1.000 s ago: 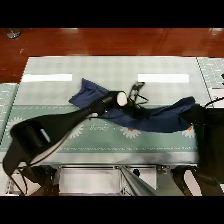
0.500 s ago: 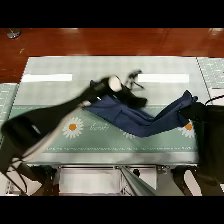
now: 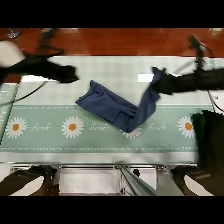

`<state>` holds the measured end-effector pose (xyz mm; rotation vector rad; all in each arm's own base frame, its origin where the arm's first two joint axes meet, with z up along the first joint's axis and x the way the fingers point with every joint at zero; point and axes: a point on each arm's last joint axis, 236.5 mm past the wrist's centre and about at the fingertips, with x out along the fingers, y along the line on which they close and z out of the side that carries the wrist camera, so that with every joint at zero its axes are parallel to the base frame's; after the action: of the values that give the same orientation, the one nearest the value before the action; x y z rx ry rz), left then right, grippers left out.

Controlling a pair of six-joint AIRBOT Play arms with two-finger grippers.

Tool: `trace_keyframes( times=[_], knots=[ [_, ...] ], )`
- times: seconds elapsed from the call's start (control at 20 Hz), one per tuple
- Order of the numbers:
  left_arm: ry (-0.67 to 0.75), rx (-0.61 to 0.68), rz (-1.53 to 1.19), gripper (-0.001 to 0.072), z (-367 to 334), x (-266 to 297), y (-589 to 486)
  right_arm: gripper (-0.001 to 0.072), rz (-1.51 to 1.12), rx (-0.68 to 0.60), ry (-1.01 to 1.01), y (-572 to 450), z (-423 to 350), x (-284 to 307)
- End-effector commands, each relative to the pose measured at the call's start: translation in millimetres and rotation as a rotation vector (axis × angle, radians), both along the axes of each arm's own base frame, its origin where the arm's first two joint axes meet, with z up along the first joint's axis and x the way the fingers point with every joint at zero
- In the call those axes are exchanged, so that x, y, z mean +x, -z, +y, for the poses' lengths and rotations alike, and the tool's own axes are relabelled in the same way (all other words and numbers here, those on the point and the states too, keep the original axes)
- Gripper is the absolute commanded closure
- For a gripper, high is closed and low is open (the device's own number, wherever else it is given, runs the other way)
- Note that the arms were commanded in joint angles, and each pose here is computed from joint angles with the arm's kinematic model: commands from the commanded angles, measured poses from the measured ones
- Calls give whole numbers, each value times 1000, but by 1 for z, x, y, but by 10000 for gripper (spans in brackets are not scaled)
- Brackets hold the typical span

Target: Fold the shirts.

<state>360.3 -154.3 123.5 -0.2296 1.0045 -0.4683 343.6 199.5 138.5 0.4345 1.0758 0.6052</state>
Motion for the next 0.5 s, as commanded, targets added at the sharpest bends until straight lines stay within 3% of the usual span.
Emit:
trace_keyframes(
  times=[0.0,0.2,0.45],
  knots=[
    [-205,-2,-97,674,64,-56,2,686,-5,23,-102,10,84,47],
    [-277,-55,-78,674,67,-112,34,687,32,33,-181,43,159,83],
    [-309,-97,-16,674,62,-130,66,686,62,73,-236,77,222,99]
  ],
)
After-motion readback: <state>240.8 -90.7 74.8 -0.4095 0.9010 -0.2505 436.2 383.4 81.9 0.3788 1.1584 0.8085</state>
